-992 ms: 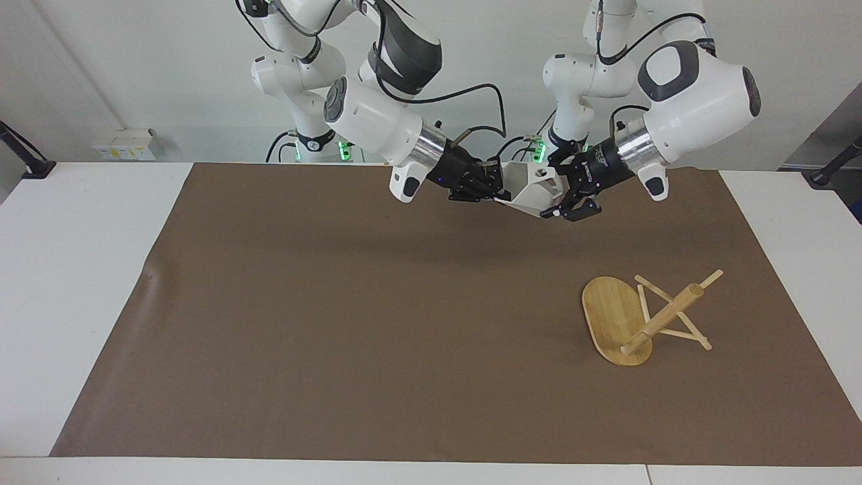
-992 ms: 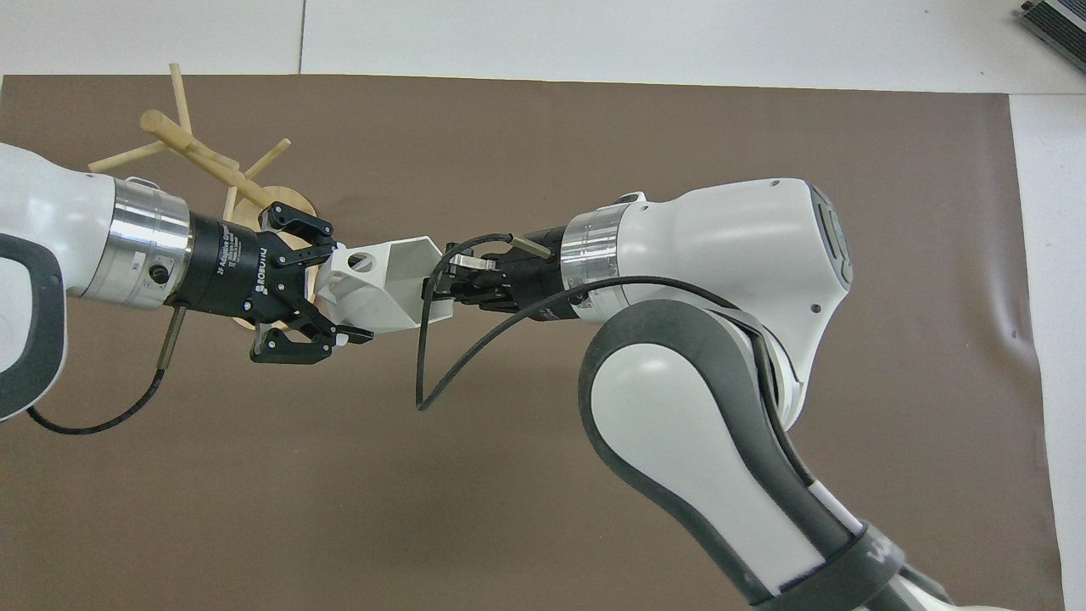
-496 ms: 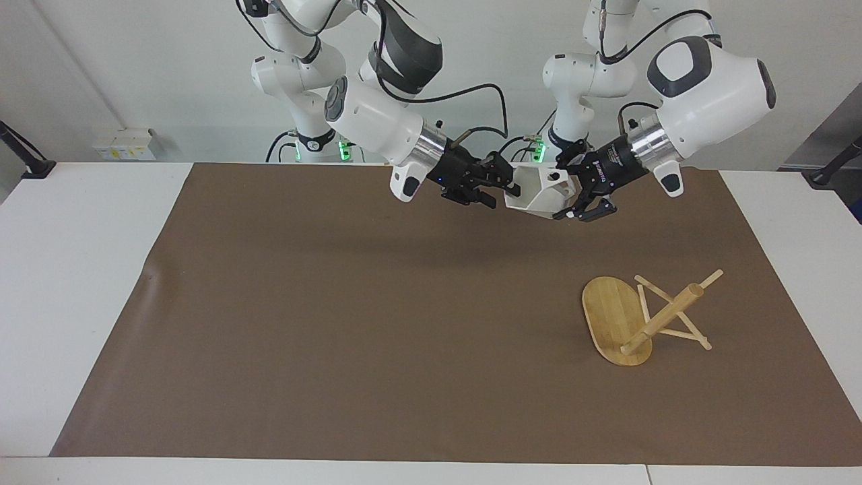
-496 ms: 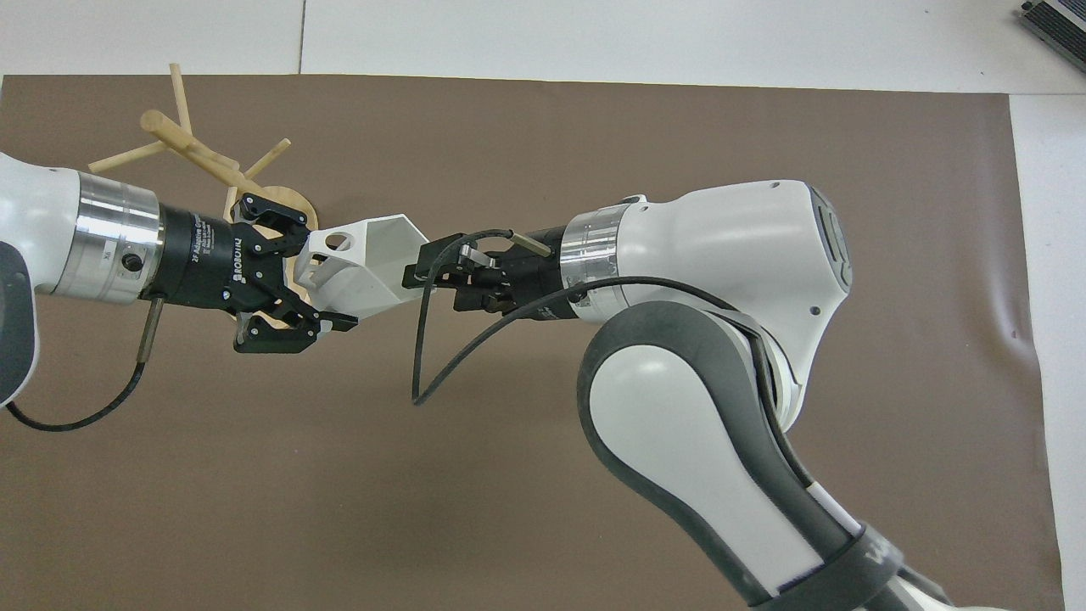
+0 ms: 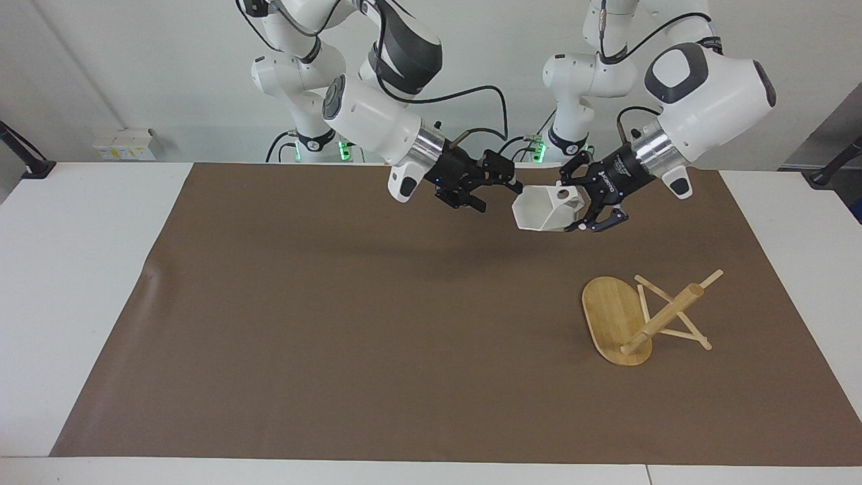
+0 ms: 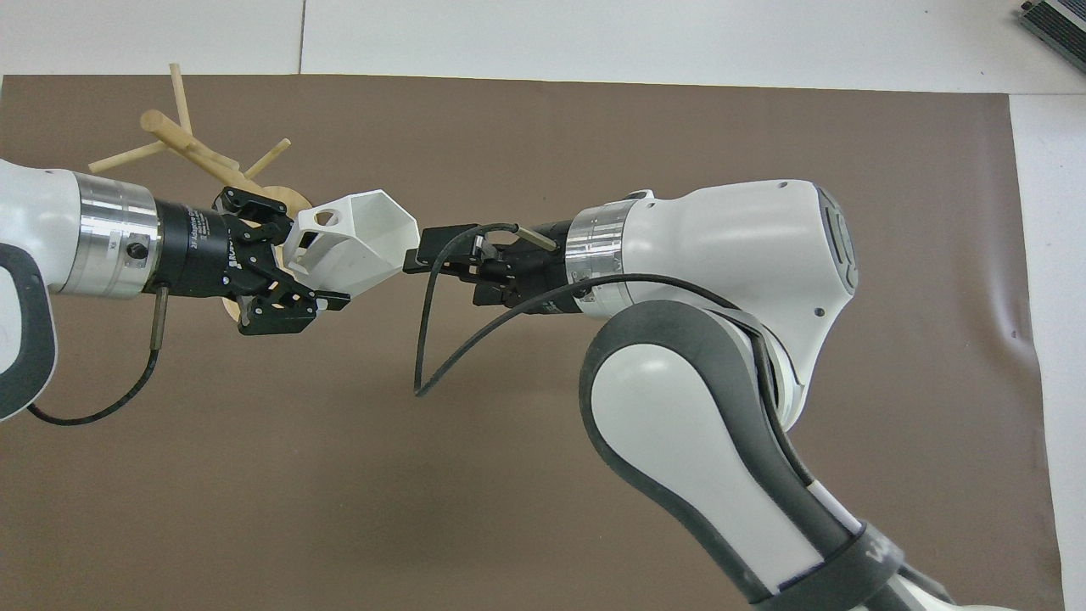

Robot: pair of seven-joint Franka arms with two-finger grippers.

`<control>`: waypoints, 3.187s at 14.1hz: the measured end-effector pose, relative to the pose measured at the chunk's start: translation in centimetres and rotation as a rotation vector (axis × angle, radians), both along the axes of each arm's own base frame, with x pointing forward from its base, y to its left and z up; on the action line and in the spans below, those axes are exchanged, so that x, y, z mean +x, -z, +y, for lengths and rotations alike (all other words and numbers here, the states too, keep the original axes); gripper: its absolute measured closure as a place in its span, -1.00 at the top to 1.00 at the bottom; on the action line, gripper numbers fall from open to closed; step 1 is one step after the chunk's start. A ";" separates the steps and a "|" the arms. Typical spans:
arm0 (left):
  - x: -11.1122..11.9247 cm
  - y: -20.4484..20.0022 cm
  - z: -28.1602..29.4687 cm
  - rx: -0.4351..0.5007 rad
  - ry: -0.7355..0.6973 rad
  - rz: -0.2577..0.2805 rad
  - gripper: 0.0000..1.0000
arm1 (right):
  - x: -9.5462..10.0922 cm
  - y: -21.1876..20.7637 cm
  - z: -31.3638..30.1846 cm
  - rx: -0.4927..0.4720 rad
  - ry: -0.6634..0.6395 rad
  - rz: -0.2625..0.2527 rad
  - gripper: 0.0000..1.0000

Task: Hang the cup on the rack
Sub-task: 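Move the cup toward the mug tree while the right gripper withdraws, then lower the cup handle onto a mug tree peg with the left gripper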

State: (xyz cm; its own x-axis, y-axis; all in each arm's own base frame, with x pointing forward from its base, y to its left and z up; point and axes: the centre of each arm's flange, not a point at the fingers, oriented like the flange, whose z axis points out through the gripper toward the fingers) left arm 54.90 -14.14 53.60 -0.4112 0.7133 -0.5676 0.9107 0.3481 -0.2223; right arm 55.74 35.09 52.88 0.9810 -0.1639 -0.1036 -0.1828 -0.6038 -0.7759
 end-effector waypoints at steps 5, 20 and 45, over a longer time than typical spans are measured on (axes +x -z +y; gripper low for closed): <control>-0.3 3.7 1.9 0.027 -0.205 -0.009 0.45 | 2.9 0.4 -5.4 -0.193 0.014 -0.116 1.00; 0.8 6.2 6.6 0.025 -0.572 0.026 0.45 | 8.1 2.9 -28.7 -0.854 -0.138 -0.214 1.00; 2.7 8.4 6.6 -0.020 -0.866 0.067 0.45 | 6.0 -4.0 -38.9 -0.957 -0.064 -0.018 1.00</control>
State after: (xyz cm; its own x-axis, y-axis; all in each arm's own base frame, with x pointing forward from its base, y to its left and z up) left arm 57.59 -7.53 45.19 -0.8377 0.1241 -0.5318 0.3121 0.9079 -0.2798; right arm 61.73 -3.79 56.86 0.9912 -0.1175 0.0613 -0.1206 -0.9915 0.0491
